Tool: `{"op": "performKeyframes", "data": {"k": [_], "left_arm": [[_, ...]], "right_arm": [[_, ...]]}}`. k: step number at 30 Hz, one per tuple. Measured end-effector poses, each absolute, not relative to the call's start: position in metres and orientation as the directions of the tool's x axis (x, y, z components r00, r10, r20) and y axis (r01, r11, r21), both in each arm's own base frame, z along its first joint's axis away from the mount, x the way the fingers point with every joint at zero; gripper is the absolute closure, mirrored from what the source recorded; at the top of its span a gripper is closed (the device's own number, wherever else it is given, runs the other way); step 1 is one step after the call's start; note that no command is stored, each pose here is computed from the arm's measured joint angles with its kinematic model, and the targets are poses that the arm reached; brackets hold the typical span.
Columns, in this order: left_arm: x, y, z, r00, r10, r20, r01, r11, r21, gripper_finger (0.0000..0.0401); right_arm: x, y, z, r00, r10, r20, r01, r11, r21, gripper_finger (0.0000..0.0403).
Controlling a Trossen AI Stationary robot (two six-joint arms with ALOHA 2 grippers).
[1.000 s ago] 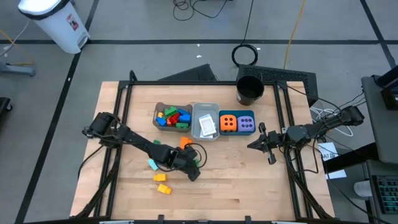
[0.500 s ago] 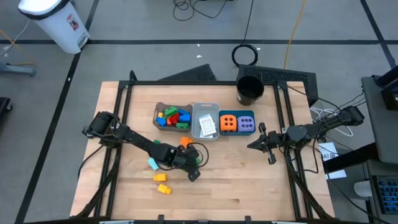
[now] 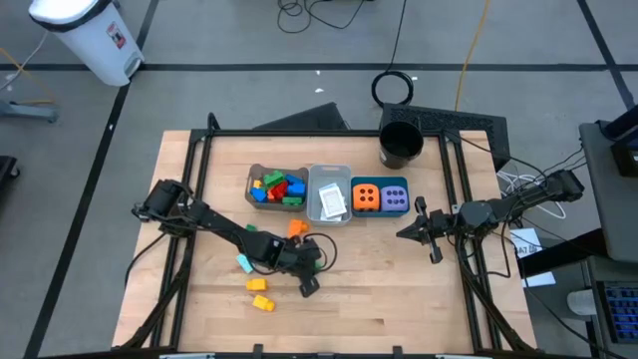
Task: Pick & Place Toys
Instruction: Put the green game piece into the black bin
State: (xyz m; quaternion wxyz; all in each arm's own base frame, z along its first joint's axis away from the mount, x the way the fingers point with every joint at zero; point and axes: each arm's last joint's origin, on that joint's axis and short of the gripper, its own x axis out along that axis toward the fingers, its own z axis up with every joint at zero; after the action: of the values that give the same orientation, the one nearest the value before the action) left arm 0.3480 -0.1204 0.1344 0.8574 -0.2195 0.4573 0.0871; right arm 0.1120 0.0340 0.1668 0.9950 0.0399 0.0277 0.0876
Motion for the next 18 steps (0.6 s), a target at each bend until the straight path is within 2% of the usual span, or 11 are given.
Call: {"op": "performKeyframes", "data": {"k": [7, 10, 15, 18], "left_arm": [[0.343, -0.116, 0.161, 0.614, -0.050, -0.787, -0.273, 0.923, -0.271, 0.0388], [0.335, -0.113, 0.191, 0.671, -0.042, -0.740, -0.240, 0.932, -0.270, 0.0389], [0.313, -0.105, 0.231, 0.717, 0.054, -0.695, -0.246, 0.952, -0.180, 0.0380], [0.297, -0.096, 0.259, 0.756, 0.122, -0.643, -0.265, 0.956, -0.130, 0.0388]], "right_arm": [[0.112, 0.034, 0.167, 0.983, 0.176, -0.047, -0.172, 0.981, 0.084, 0.0401], [0.112, 0.034, 0.167, 0.983, 0.176, -0.046, -0.172, 0.981, 0.085, 0.0399], [0.112, 0.034, 0.167, 0.983, 0.177, -0.044, -0.172, 0.981, 0.085, 0.0401], [0.112, 0.034, 0.167, 0.983, 0.177, -0.044, -0.172, 0.981, 0.085, 0.0401]]}}
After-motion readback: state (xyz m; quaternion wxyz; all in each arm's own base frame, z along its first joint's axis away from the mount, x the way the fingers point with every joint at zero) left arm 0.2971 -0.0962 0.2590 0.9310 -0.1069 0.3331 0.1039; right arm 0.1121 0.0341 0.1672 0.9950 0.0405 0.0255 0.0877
